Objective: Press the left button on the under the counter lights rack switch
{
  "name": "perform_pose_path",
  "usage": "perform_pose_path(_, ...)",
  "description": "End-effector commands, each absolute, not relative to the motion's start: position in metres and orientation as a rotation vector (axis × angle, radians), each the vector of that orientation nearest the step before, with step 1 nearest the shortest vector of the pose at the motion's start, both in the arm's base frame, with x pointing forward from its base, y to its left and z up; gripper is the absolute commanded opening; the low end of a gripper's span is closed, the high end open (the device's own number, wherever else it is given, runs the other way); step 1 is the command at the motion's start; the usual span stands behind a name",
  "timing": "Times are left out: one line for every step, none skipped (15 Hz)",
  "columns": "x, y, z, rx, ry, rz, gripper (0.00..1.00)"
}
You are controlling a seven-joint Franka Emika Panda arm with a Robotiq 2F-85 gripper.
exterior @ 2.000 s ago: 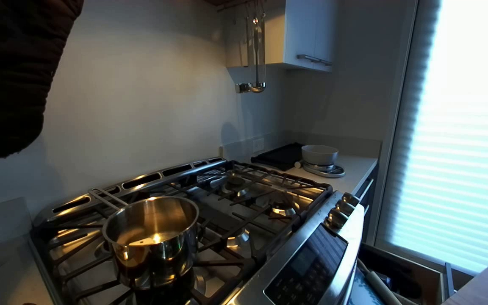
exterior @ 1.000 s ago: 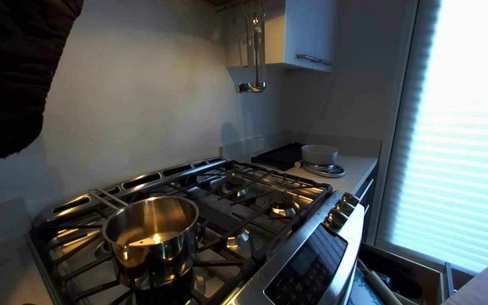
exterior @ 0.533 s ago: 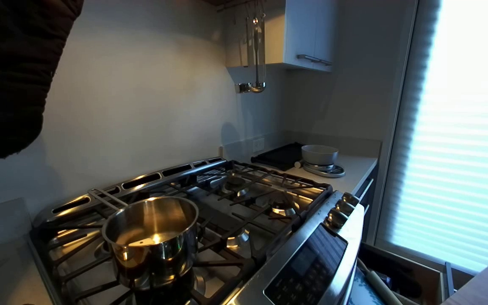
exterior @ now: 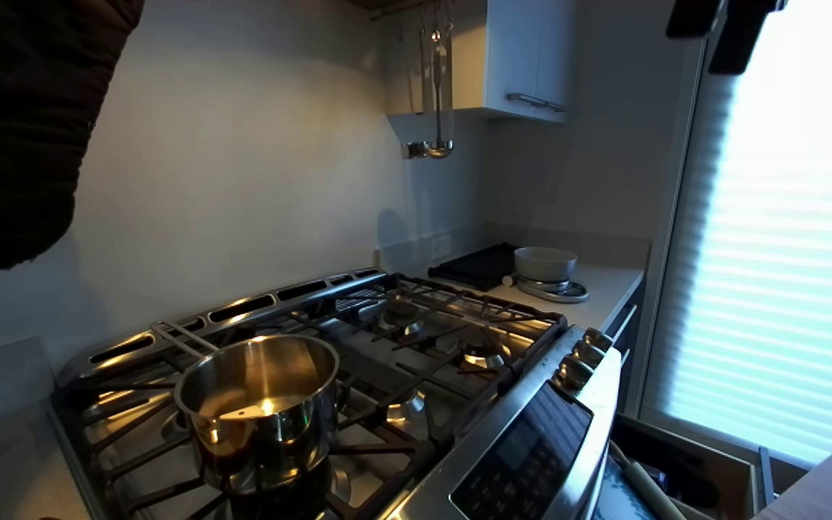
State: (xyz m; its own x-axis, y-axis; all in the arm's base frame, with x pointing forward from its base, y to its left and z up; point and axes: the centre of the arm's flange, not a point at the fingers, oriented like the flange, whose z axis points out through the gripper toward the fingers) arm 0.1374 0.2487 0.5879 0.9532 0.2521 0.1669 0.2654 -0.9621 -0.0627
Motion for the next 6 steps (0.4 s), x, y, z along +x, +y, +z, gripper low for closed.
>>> perform_pose_path(0.138, 0.249, 0.572, -3.052, -0.396, -0.215, 1.00)
perform_pose_path(0.138, 0.247, 0.558, -3.078, -0.388, -0.192, 1.00)
perform_pose_path(0.139, 0.245, 0.550, -3.091, -0.380, -0.181, 1.00)
perform_pose_path(0.139, 0.244, 0.547, -3.096, -0.374, -0.180, 1.00)
perform_pose_path(0.138, 0.243, 0.548, -3.095, -0.373, -0.185, 1.00)
perform_pose_path(0.137, 0.243, 0.548, -3.094, -0.372, -0.191, 1.00)
